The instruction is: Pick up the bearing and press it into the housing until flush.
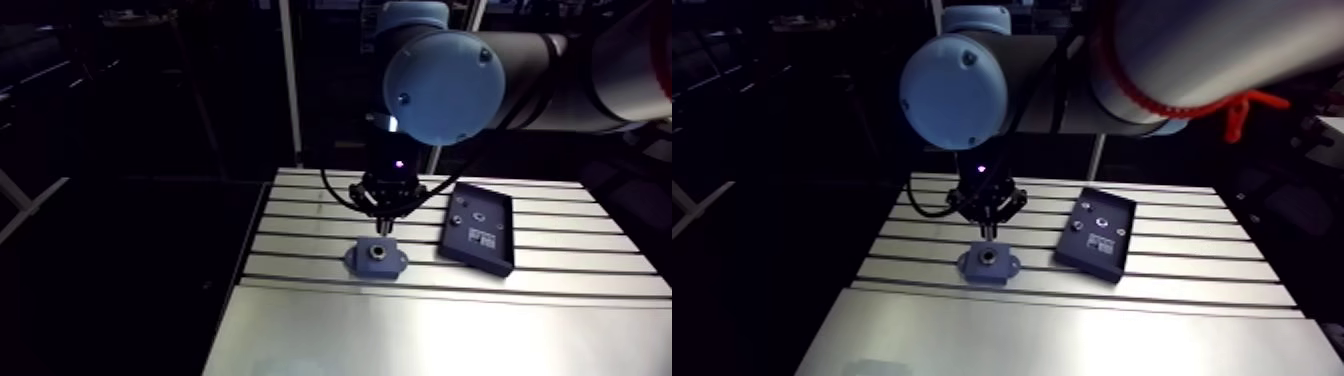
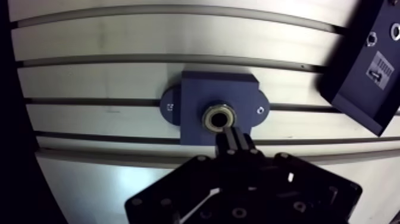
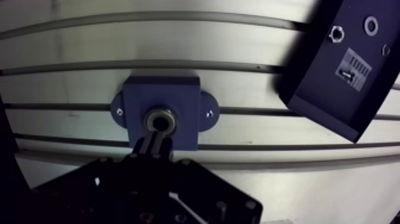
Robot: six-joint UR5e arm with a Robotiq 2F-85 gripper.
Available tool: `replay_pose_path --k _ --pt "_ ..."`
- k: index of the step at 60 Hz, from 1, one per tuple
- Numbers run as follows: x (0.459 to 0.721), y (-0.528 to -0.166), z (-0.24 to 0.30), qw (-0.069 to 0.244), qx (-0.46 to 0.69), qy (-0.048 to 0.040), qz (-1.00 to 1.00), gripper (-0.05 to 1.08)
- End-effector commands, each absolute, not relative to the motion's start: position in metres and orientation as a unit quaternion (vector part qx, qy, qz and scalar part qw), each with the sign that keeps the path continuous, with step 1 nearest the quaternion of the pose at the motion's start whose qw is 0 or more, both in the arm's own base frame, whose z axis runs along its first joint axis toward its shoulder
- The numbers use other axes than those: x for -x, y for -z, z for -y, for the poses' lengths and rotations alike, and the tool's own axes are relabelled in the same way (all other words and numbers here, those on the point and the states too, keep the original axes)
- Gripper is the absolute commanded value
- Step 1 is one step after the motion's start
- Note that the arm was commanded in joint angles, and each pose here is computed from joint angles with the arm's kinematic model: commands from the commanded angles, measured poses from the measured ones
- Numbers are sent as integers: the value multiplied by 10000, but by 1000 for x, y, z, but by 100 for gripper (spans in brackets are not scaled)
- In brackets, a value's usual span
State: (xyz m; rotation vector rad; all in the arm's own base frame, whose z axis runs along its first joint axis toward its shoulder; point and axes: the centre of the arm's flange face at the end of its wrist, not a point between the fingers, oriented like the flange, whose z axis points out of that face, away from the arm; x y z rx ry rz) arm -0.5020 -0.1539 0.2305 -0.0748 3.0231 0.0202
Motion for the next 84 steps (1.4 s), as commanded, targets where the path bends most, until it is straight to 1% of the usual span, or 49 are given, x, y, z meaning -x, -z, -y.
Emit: replay_pose_path --k 1,15,27,38,53,64,84 --pt "502 -225 156 511 259 -52 -9983 108" --pt "501 -221 156 547 258 -45 -9982 108" --pt "499 -211 155 644 251 -40 -9976 108" --pt "500 -207 155 519 294 -27 -9982 108" --pt "500 -201 156 569 310 -12 -9979 108" --pt "498 -196 157 624 325 -13 -9975 108" --pt "497 -194 158 632 340 -21 -9974 108"
